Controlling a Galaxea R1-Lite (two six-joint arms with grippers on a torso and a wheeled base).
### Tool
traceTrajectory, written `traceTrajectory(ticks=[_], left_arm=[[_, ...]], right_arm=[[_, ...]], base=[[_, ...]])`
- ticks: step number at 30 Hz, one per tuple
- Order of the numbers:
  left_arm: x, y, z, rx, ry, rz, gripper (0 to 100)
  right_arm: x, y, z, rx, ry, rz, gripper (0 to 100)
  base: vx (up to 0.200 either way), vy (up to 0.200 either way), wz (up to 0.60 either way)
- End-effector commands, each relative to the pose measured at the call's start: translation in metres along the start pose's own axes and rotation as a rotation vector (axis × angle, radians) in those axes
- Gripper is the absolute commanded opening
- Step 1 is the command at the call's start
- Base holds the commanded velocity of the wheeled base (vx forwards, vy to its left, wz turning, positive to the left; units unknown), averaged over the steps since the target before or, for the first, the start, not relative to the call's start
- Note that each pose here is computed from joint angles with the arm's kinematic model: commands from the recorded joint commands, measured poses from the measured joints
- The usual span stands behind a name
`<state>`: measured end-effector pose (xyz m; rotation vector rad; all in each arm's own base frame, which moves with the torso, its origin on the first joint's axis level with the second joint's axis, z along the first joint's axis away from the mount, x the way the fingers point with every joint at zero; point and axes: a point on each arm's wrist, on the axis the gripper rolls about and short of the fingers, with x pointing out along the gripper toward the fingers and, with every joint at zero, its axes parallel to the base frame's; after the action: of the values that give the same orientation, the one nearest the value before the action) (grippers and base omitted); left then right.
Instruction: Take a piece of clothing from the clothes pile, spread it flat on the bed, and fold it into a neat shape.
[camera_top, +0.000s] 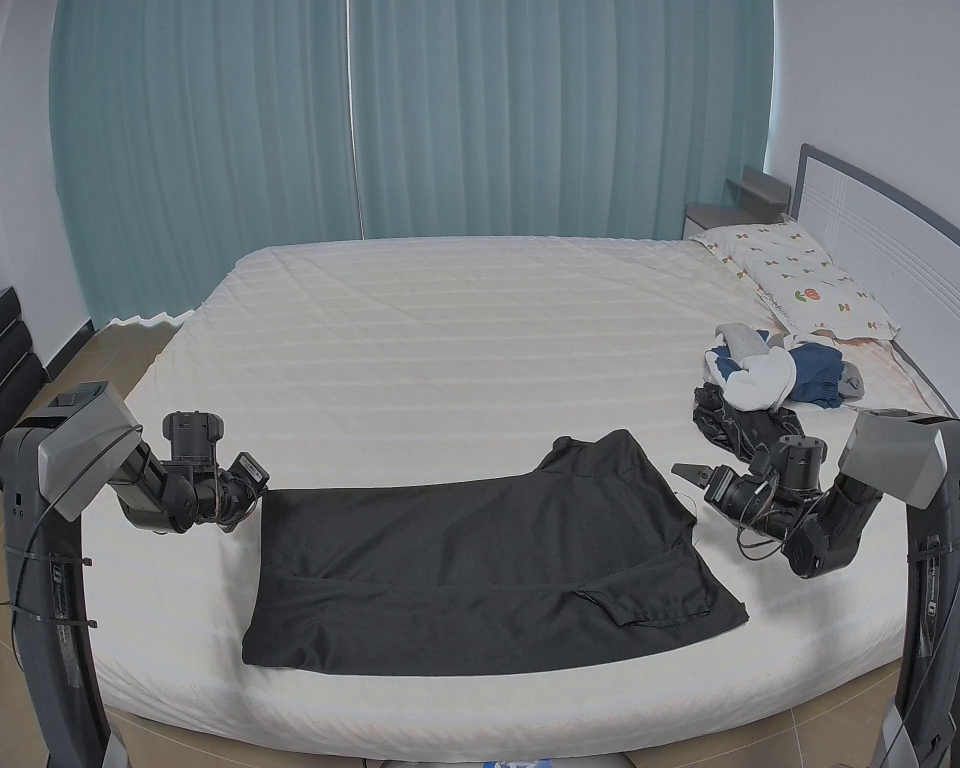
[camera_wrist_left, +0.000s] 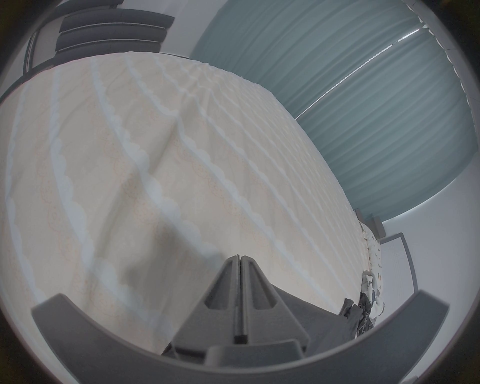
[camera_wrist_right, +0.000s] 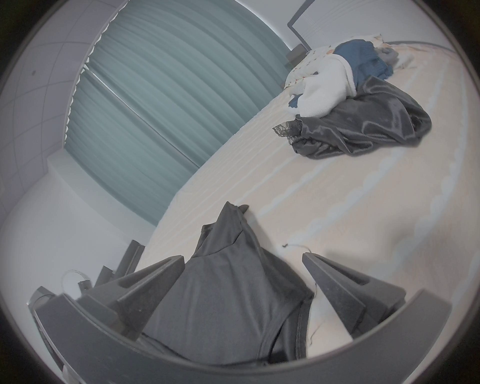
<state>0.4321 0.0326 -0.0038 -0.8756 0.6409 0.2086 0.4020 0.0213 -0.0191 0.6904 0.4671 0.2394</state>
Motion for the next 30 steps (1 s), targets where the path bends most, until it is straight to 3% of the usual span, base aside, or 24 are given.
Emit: traceTrajectory(ticks=[1, 7, 16, 29, 30], left_arm=[[-0.005, 0.0, 0.002, -0.006, 0.003, -0.005, 0], [-0.005, 0.001, 0.001, -0.007, 0.007, -0.003, 0], [-0.005, 0.002, 0.0, -0.009, 0.01, 0.001, 0], [-0.004, 0.002, 0.0, -0.01, 0.019, -0.008, 0], [-0.004, 0.002, 0.0, -0.01, 0.019, -0.008, 0]], right_arm=[[0.027, 0.019, 0.014, -0.079, -0.018, -0.011, 100], [0.069, 0.025, 0.014, -0.198, -0.008, -0.11, 100], [0.11, 0.036, 0.006, -0.241, -0.002, -0.147, 100], [0.131, 0.035, 0.01, -0.243, -0.021, -0.155, 100], [0.131, 0.035, 0.01, -0.243, -0.021, -0.155, 0]], base=[[0.0, 0.0, 0.0], [0.0, 0.0, 0.0], [0.0, 0.0, 0.0], [0.0, 0.0, 0.0], [0.0, 0.0, 0.0]])
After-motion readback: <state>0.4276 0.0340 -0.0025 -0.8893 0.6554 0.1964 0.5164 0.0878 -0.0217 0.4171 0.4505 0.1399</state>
